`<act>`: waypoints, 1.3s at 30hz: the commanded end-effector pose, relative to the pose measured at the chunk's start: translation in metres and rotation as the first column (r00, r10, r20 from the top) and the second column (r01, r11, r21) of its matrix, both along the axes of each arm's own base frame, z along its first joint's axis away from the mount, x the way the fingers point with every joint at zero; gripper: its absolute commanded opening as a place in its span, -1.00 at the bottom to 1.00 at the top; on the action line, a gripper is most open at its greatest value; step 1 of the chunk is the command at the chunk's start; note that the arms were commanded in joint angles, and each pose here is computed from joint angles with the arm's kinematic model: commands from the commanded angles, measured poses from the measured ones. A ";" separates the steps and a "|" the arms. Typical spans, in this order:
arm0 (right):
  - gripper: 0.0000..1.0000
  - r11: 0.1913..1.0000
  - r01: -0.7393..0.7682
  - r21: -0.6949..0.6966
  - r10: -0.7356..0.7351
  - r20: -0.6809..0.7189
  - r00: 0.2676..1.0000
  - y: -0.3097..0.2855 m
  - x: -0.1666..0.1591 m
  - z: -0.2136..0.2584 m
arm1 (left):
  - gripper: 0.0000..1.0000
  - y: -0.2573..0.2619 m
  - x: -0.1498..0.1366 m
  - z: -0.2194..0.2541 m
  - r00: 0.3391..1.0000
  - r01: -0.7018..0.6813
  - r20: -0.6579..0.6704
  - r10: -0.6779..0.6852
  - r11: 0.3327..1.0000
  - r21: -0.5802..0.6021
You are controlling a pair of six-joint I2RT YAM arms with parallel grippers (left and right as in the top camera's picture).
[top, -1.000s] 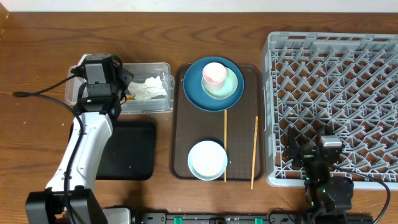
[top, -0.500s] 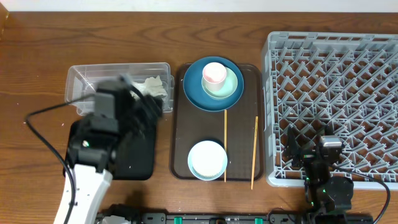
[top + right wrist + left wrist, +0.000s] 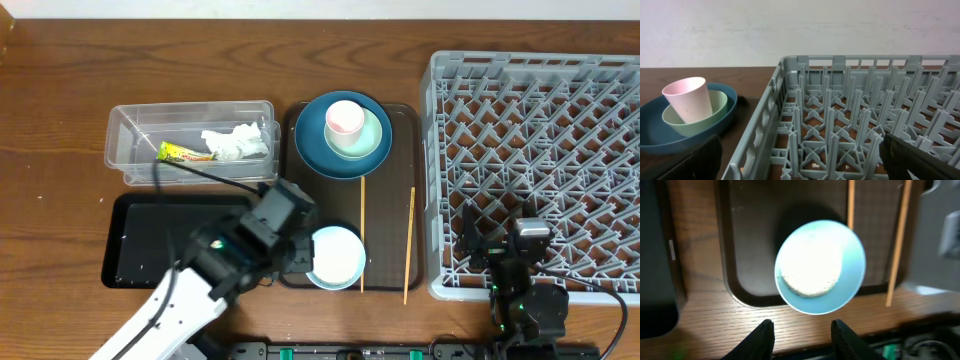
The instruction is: Sort waste into correct bins and load items into the dishwasher rack
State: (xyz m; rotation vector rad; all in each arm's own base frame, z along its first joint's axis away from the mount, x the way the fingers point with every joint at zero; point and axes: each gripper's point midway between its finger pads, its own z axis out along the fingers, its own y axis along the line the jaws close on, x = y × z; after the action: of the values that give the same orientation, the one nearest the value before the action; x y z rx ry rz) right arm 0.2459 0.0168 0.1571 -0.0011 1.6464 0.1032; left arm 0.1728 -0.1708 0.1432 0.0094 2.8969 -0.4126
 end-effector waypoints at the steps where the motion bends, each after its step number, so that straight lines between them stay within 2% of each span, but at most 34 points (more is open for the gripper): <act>1: 0.98 1.000 -0.009 -0.005 0.009 0.000 1.000 0.002 0.000 -0.001 | -0.18 0.005 0.001 -0.020 0.999 0.034 -0.007 -0.033 0.992 0.121; 7: 0.98 1.000 -0.009 -0.005 0.009 0.000 1.000 0.002 0.000 -0.001 | -0.17 0.008 0.002 -0.059 0.994 0.058 -0.102 -0.033 0.965 0.256; 18: 0.98 1.000 -0.009 -0.005 0.009 0.000 1.000 0.002 0.000 -0.001 | -0.18 0.004 0.006 -0.105 0.973 0.164 -0.209 -0.095 0.925 0.344; 23: 0.98 1.000 -0.009 -0.005 0.009 0.000 1.000 0.002 0.000 -0.001 | -0.19 -0.001 0.013 -0.110 0.975 0.177 -0.186 -0.118 0.923 0.342; 26: 0.99 1.000 -0.009 -0.005 0.009 0.000 1.000 0.002 0.000 -0.001 | -0.27 -0.002 0.019 -0.110 0.980 0.167 -0.159 -0.118 0.924 0.345; 34: 0.98 1.000 -0.009 -0.005 0.009 0.000 1.000 0.002 0.000 -0.001 | -0.28 0.007 0.027 -0.110 0.987 0.149 -0.117 -0.111 0.904 0.400; 39: 0.98 1.000 -0.009 -0.005 0.009 0.000 1.000 0.002 0.000 -0.001 | -0.42 0.009 0.025 -0.118 0.987 0.148 -0.115 -0.111 0.905 0.398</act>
State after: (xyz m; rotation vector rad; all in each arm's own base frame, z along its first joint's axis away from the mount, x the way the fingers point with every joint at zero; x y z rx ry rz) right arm 0.2459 0.0168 0.1570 -0.0011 1.6468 0.1032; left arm 0.2020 -0.1713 0.0343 0.2337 3.0207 0.1171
